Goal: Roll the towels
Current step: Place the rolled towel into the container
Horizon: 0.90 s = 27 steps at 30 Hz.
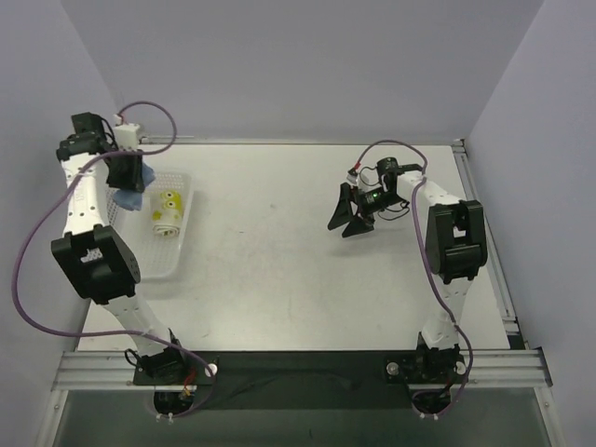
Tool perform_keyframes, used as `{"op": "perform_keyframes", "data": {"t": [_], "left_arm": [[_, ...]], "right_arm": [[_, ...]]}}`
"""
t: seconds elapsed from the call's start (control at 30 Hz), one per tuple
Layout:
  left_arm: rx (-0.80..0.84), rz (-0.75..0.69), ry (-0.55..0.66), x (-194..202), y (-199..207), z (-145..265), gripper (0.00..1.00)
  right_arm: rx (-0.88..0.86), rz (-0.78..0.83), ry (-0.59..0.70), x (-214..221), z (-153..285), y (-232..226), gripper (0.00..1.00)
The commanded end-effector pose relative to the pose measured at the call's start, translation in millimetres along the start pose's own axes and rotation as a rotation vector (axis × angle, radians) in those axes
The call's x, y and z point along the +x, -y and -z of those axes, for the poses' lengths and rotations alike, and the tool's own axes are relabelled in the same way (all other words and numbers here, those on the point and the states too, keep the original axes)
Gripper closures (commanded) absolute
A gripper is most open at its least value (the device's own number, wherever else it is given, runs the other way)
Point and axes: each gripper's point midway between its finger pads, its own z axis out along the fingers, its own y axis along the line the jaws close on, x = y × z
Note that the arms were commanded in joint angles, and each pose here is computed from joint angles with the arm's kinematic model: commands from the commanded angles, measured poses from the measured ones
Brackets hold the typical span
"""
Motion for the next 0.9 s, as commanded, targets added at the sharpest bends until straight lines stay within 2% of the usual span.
{"op": "perform_keyframes", "data": {"t": [0.0,0.1,0.4,0.47,0.63,0.87], "left_arm": [[-0.117,0.155,-0.006,3,-50,14,1.00],[-0.194,0.230,-0.065,18,-82,0,1.00],[-0.317,0.341,-0.250,63,-114,-72,1.00],[-0.331,0.366,-0.259,67,-115,-81,1.00],[-0.365,0.324,-0.257,67,-118,-110,1.00],[-0.290,0.284,-0.240,55,-99,-135,1.00]], "right_arm": [[0.010,0.025,0.004,0,13,-12,0.22],[0.005,0.018,0.000,0,12,-10,0.22],[-0.001,-0.007,0.001,5,14,-6,0.22],[-0.002,-0.007,0.006,4,16,-6,0.22],[-0.008,-0.017,0.014,2,19,-4,0.22],[-0.007,-0.032,0.017,3,21,0,0.22]]}}
